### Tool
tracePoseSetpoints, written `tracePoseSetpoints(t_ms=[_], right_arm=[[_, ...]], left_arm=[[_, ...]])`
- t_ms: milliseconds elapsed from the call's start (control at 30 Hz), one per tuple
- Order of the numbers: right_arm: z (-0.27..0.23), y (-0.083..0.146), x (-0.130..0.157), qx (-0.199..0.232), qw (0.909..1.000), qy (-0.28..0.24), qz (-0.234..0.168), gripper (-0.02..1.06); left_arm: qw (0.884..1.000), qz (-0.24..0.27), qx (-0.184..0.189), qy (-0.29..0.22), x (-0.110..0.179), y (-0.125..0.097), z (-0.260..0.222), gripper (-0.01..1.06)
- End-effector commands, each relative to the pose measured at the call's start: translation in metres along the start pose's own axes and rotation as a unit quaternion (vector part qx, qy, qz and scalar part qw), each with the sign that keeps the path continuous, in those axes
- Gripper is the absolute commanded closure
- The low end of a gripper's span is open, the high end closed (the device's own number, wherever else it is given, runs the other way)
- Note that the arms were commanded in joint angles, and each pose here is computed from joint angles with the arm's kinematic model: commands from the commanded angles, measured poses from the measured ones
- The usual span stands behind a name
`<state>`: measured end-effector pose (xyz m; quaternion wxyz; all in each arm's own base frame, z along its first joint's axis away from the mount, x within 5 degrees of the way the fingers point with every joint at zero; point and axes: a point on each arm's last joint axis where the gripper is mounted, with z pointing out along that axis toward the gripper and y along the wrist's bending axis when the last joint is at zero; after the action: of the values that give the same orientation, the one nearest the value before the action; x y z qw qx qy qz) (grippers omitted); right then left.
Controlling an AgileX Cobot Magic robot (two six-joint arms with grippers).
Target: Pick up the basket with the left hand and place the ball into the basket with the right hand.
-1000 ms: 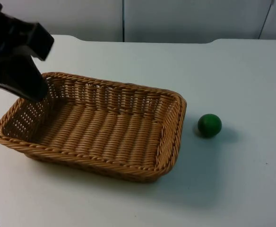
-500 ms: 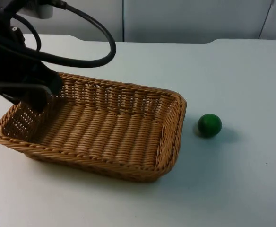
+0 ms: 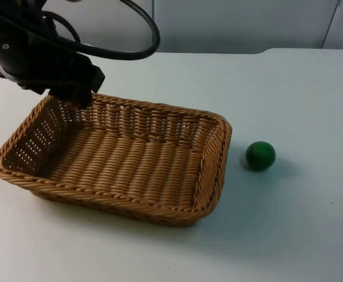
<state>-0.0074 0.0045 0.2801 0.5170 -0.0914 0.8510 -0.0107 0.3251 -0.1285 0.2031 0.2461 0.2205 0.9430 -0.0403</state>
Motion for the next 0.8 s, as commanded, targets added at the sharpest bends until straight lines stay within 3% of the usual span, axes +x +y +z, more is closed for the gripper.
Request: tracePoseSetpoints(t_ms=[0, 533, 767], right_arm=[[-0.001, 0.000, -0.001, 0.005, 1.0000, -0.008, 0.000, 1.05], [-0.001, 0.000, -0.001, 0.005, 1.0000, -0.008, 0.000, 1.05], [-0.001, 0.000, -0.001, 0.005, 1.0000, -0.008, 0.000, 1.05]], left_arm=[[1.000, 0.000, -0.002, -0.003, -0.005, 0.000, 0.005, 0.41], [0.997, -0.053, -0.035, 0.046, 0.006, 0.047, 0.043, 0.41], [0.997, -0.044, -0.039, 0.047, 0.007, 0.050, 0.049, 0.41]])
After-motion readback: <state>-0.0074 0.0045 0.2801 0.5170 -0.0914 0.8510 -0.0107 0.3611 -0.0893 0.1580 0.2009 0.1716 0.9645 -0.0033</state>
